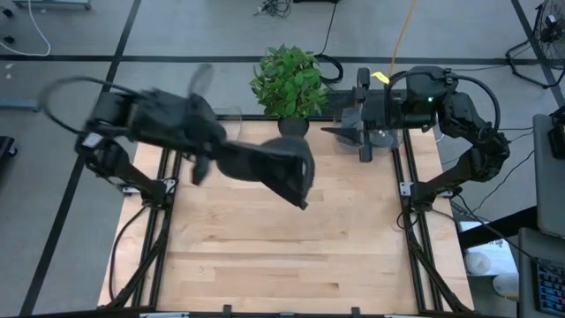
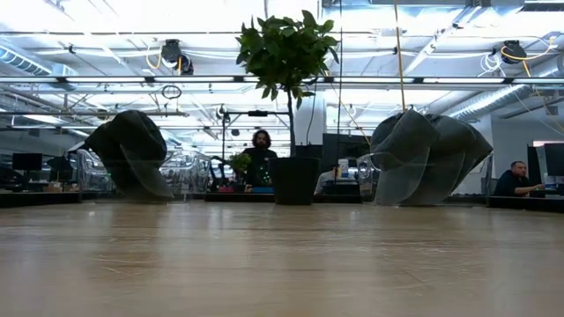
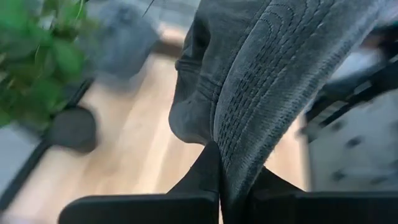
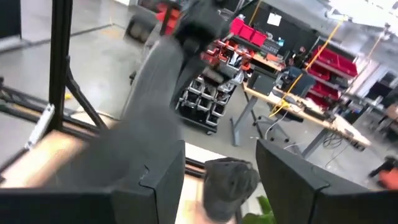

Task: Pick & Place hat
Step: Put the black cap into the left transparent bin

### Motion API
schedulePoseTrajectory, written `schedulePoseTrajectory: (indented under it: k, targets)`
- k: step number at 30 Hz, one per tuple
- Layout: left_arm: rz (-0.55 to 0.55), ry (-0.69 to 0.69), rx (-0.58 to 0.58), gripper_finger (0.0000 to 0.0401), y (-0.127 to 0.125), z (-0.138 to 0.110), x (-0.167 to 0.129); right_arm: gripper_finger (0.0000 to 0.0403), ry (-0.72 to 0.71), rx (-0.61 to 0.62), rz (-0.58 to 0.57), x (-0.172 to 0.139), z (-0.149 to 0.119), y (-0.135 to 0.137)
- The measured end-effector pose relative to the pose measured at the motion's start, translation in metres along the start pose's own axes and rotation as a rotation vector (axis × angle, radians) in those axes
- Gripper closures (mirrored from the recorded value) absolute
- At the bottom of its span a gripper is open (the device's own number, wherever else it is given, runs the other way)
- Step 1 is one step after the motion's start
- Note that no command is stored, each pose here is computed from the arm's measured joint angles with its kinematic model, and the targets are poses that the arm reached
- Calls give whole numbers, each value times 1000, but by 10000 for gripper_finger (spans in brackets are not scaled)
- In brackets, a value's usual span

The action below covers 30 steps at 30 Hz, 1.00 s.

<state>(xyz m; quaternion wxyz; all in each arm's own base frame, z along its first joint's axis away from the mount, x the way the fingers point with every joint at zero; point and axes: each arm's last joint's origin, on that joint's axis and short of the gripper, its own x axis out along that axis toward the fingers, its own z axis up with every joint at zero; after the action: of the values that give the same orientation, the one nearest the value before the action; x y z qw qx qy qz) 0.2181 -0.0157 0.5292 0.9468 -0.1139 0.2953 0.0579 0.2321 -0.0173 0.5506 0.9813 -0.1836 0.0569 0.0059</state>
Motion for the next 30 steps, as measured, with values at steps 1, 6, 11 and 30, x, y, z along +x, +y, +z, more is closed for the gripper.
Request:
schedulePoseTrajectory:
  k: [1, 6, 11, 30]
  targets:
    - [-35, -36, -21, 393, 3, 1, -9, 217, 0, -24, 0, 0, 0, 0]
    - [-151, -190, -109, 393, 13, 4, -50, 217, -7, -94, -4, 0, 1, 0]
    - [-237, -302, -175, 393, 19, 7, -75, 217, -32, -156, -10, 0, 3, 0]
    - [-417, -356, -493, 393, 46, 27, -77, 218, -163, -370, 28, 16, 27, 46]
